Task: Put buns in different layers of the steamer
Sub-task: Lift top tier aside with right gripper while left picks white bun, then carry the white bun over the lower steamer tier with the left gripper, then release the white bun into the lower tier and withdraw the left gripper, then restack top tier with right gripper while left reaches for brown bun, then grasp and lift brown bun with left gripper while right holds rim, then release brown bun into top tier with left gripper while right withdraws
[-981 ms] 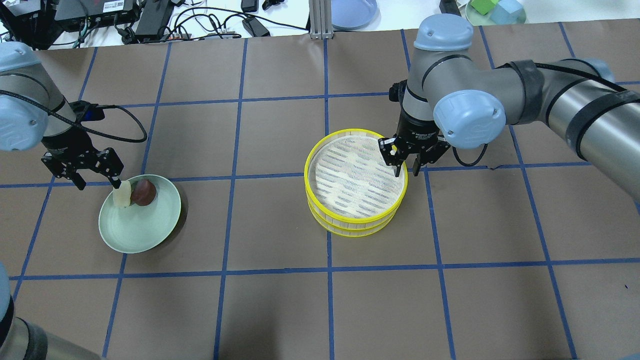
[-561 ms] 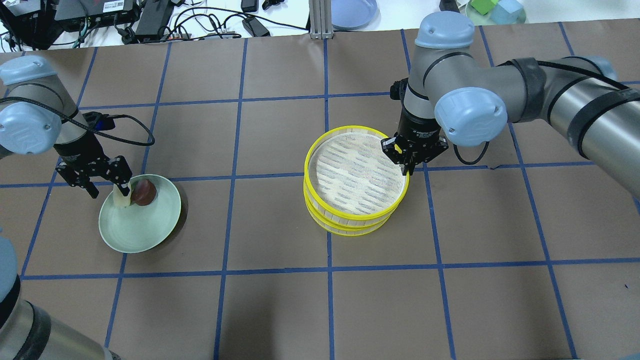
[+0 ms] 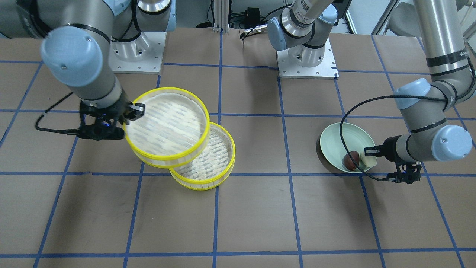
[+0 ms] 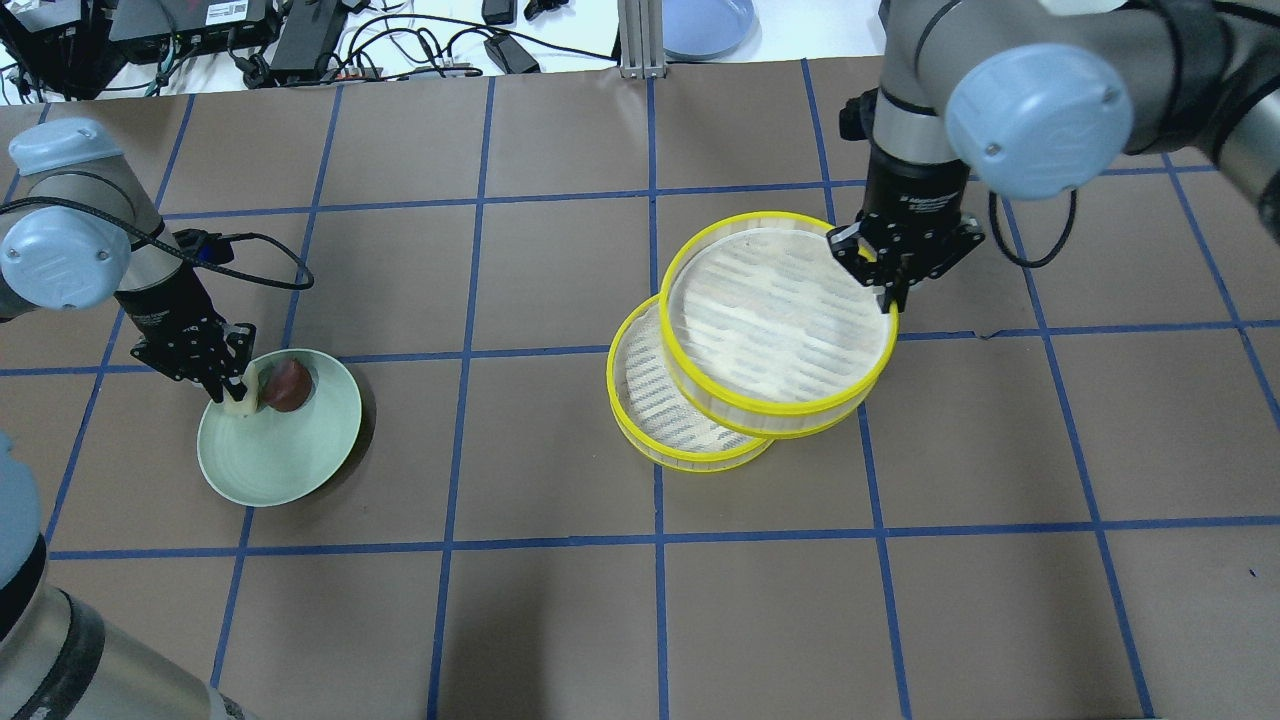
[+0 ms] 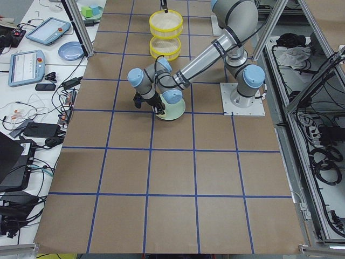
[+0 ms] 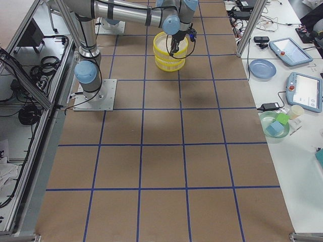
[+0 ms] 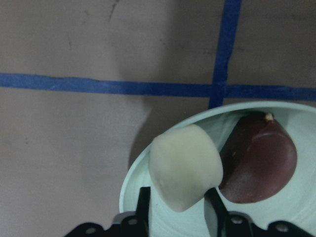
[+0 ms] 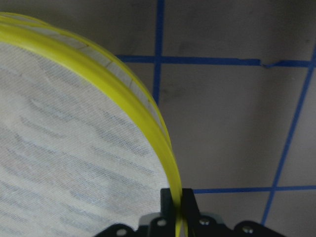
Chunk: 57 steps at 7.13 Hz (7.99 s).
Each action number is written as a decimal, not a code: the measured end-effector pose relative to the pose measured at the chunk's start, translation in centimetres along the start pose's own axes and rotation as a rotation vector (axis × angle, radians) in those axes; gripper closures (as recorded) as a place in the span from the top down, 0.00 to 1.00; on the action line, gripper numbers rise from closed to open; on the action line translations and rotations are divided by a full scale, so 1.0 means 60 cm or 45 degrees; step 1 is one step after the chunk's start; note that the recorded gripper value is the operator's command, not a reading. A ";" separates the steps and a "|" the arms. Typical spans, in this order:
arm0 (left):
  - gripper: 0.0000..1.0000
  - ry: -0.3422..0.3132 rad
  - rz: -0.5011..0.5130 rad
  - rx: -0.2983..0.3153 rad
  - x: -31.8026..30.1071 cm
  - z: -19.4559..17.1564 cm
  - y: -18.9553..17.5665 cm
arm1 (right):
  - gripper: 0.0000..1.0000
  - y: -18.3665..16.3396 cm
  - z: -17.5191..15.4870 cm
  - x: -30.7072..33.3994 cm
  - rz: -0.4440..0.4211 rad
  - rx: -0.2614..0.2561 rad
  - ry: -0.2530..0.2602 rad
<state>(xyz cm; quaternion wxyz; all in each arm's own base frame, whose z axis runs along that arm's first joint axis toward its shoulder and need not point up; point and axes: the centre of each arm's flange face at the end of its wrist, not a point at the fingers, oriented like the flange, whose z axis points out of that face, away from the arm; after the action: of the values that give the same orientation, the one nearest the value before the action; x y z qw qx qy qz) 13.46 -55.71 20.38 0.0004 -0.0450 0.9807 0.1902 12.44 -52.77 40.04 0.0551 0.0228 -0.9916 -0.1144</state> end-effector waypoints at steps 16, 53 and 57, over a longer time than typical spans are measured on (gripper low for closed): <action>1.00 0.583 -0.118 0.245 0.815 -0.079 0.175 | 0.00 0.113 -0.097 0.294 -0.049 0.141 -0.042; 0.00 0.501 -0.304 0.270 0.590 -0.221 0.195 | 1.00 0.010 -0.120 -0.043 -0.061 0.311 -0.108; 0.89 0.723 -0.268 0.156 0.731 -0.174 0.208 | 1.00 0.029 -0.175 0.046 0.013 0.344 -0.120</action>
<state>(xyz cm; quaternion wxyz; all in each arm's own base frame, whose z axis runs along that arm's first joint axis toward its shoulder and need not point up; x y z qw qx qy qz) -31.15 -51.93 33.92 -0.2513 -0.1976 0.9412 0.1095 10.85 -53.57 50.91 0.0054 0.0195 -0.9996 0.0194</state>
